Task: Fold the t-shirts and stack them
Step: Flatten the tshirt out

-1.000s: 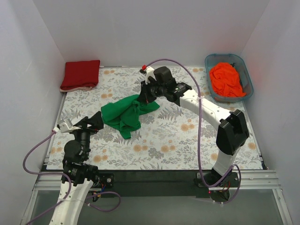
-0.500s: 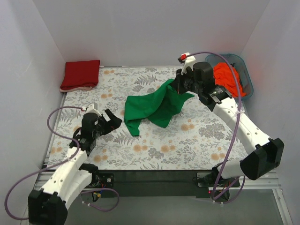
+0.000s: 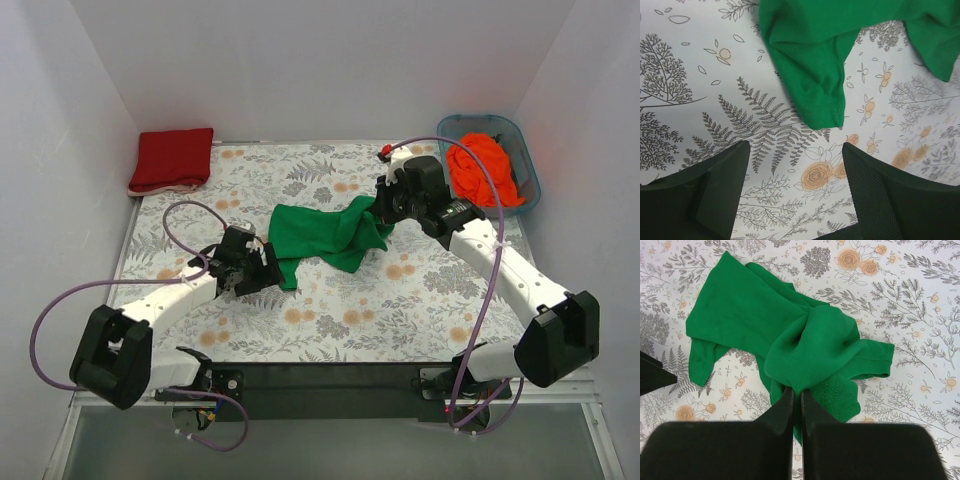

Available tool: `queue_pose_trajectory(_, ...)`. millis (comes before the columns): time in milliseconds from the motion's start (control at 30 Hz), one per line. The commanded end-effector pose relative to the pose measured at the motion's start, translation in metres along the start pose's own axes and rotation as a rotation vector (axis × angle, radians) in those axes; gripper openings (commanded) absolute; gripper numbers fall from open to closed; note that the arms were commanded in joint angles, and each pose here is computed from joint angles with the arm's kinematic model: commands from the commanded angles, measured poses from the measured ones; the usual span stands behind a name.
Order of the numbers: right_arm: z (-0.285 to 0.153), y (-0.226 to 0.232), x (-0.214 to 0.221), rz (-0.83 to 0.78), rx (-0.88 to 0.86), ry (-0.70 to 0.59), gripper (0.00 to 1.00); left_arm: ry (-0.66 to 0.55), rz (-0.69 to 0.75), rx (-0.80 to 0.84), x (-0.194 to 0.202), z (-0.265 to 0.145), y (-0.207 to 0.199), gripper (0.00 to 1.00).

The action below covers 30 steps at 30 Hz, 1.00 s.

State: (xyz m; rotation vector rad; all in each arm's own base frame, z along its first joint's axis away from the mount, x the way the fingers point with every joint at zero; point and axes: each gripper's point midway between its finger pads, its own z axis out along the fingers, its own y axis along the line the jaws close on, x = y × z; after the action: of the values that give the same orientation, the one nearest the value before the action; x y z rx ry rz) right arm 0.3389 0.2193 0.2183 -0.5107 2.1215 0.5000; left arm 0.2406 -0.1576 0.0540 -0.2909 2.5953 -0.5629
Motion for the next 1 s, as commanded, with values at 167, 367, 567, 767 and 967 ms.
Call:
queue_pose_trajectory(167, -0.011, 0.003, -0.017, 0.013, -0.014, -0.089, 0.01, -0.029, 0.092, -0.117, -0.013, 0.017, -0.005, 0.68)
queue_pose_trajectory(367, -0.012, 0.003, -0.009, 0.021, -0.016, -0.076, 0.01, -0.040, 0.165, -0.159, -0.013, 0.029, -0.022, 0.61)
queue_pose_trajectory(567, -0.013, 0.002, -0.003, 0.021, -0.011, -0.069, 0.01, -0.107, 0.251, -0.236, -0.017, 0.026, -0.034, 0.53)
queue_pose_trajectory(767, -0.012, 0.001, 0.001, 0.028, -0.012, -0.060, 0.01, -0.071, 0.303, -0.280, -0.005, 0.041, -0.034, 0.46)
queue_pose_trajectory(967, -0.013, 0.001, 0.003, 0.027, -0.007, -0.059, 0.01, -0.070, 0.334, -0.349, -0.004, 0.052, -0.023, 0.35)
